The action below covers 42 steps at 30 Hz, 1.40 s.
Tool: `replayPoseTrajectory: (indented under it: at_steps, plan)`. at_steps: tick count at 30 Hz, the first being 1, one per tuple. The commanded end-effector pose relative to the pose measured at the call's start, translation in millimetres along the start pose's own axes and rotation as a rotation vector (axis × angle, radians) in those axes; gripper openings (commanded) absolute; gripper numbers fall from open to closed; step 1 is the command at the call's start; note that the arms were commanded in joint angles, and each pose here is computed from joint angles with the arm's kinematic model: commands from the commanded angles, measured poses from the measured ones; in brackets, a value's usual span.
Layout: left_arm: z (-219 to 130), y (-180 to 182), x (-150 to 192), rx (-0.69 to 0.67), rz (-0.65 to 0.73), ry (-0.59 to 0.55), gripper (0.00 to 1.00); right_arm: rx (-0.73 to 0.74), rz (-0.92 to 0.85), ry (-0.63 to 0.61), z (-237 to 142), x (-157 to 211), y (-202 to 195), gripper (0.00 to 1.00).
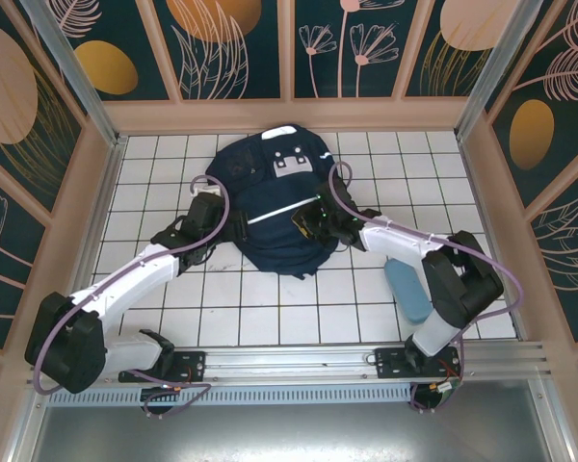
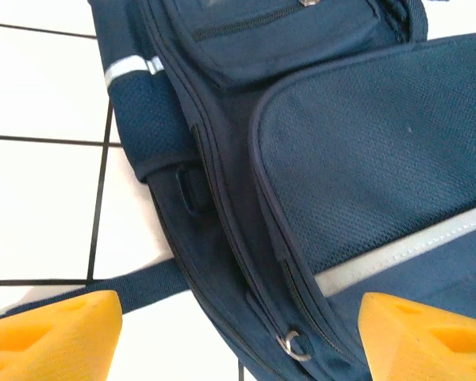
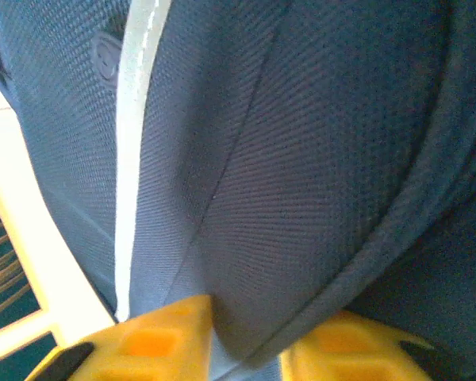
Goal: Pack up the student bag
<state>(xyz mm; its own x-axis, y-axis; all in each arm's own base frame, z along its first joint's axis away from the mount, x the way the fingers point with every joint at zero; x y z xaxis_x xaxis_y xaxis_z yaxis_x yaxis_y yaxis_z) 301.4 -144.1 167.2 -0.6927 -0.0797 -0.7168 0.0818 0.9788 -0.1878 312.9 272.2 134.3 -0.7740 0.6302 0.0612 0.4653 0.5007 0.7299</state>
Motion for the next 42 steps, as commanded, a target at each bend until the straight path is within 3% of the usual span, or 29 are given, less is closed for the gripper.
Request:
replayPoseTrajectory:
  at_steps: [1,7,19,24,29,34,39,42]
  plan:
    - [-2,2,9,0.024,-0.023,0.021,0.77,-0.094,-0.01,-0.013,-4,-6,31,0.13]
    - [-1,-12,16,0.144,0.046,0.04,0.73,-0.191,-0.068,-0.105,-39,-37,58,0.0]
    - [16,-43,16,0.375,0.252,-0.084,0.72,-0.406,-0.121,-0.052,-85,-58,108,0.0]
    - [30,-48,20,0.392,0.343,-0.073,0.72,-0.448,-0.129,-0.029,-89,-64,122,0.0]
    - [46,-55,26,0.422,0.39,-0.014,0.65,-0.47,-0.132,-0.013,-91,-67,129,0.0]
    - [48,-53,21,0.395,0.415,-0.073,0.62,-0.473,-0.132,-0.007,-91,-69,129,0.0]
    - [48,-54,16,0.399,0.439,-0.12,0.46,-0.477,-0.132,-0.014,-93,-69,130,0.0]
    - [43,-56,18,0.427,0.448,-0.134,0.28,-0.476,-0.131,-0.021,-94,-70,130,0.0]
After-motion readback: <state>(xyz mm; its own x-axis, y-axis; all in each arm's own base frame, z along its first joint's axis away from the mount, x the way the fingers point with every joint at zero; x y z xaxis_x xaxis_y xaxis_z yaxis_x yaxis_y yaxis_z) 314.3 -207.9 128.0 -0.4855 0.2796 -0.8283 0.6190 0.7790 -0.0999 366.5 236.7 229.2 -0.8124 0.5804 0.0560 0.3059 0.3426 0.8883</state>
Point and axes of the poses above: each hand's point on the last joint's axis, 136 mm out from that joint toward the fingers, its own z axis out along the fingers, its own y axis along the line the jaws close on, x = y × z, the point moved 4 cm from there along -z, back along the fingers, and after that the axes turned 5 degrees about z, right-handed, at the moved point
